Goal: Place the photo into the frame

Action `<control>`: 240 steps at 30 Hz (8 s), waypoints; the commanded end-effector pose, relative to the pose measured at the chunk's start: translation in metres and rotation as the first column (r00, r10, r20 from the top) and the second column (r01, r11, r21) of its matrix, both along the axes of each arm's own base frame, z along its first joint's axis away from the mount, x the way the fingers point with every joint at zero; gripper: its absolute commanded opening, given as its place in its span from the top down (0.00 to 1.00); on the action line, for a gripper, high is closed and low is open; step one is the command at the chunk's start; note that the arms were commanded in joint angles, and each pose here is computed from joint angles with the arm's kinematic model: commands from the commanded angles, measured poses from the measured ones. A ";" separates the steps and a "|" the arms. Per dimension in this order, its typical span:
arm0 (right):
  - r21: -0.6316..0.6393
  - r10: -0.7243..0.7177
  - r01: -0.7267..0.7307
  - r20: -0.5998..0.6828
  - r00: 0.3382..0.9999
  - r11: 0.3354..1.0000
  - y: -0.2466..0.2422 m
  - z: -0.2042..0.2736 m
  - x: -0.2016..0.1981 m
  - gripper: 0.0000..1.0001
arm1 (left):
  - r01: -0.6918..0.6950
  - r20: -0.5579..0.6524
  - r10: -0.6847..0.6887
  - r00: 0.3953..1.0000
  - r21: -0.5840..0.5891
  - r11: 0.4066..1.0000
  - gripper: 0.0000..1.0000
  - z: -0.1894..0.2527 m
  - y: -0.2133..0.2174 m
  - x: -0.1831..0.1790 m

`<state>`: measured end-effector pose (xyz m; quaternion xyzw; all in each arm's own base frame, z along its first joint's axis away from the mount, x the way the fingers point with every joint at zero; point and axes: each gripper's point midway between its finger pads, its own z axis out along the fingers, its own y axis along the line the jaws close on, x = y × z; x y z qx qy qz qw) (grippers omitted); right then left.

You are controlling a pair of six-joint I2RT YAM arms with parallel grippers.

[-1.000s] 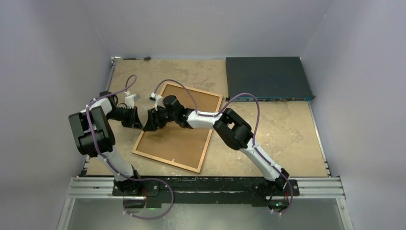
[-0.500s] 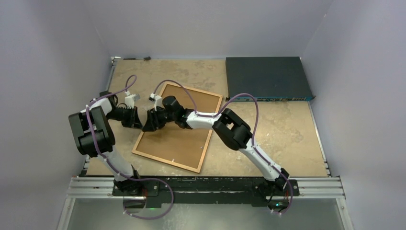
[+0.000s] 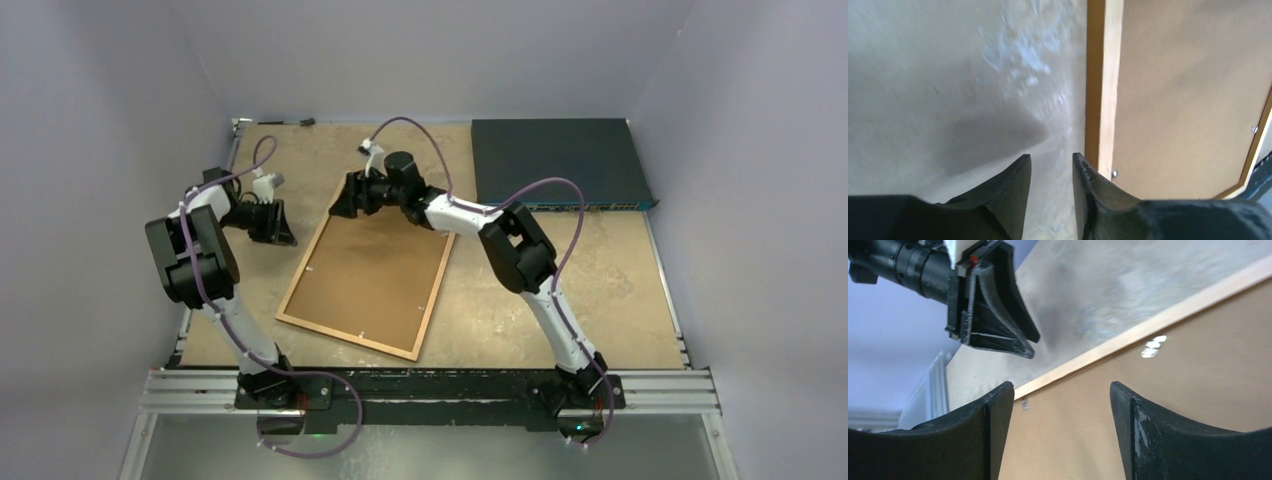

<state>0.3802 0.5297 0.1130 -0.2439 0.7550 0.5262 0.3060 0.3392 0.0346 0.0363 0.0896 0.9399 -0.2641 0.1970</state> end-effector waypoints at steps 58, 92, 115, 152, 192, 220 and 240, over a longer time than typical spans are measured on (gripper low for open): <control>-0.009 -0.069 0.070 0.073 0.995 0.997 -0.008 -0.043 0.063 0.22 | 0.152 -0.083 -0.173 0.981 -0.210 0.966 1.00 -0.052 -0.099 0.021; -0.022 -0.011 0.013 0.064 0.998 1.000 -0.001 -0.052 0.049 0.27 | 0.160 -0.091 -0.181 0.979 -0.197 0.967 1.00 -0.057 -0.096 0.014; 0.015 0.019 -0.020 0.030 0.999 1.000 0.009 -0.064 0.045 0.29 | 0.151 -0.090 -0.172 0.981 -0.201 0.968 1.00 -0.057 -0.094 0.015; -0.201 -0.512 0.506 0.025 0.859 0.839 -0.237 0.012 0.017 0.01 | 0.158 -0.027 -0.157 0.987 0.035 0.987 0.91 -0.016 0.007 -0.011; -0.101 -0.350 0.348 -0.011 0.937 0.932 -0.089 0.064 0.083 0.01 | 0.637 -0.139 -0.632 0.763 -0.008 0.771 0.88 0.001 -0.072 -0.140; -0.257 -0.193 0.067 -0.506 0.841 0.964 -0.240 -0.048 -0.227 0.01 | -0.045 0.186 0.019 0.982 0.138 0.989 0.76 0.009 -0.006 0.188; -0.340 -0.408 0.307 -0.280 0.869 0.889 -0.246 -0.037 -0.106 0.01 | 0.210 -0.063 -0.202 0.977 0.169 0.963 0.88 -0.036 0.001 0.012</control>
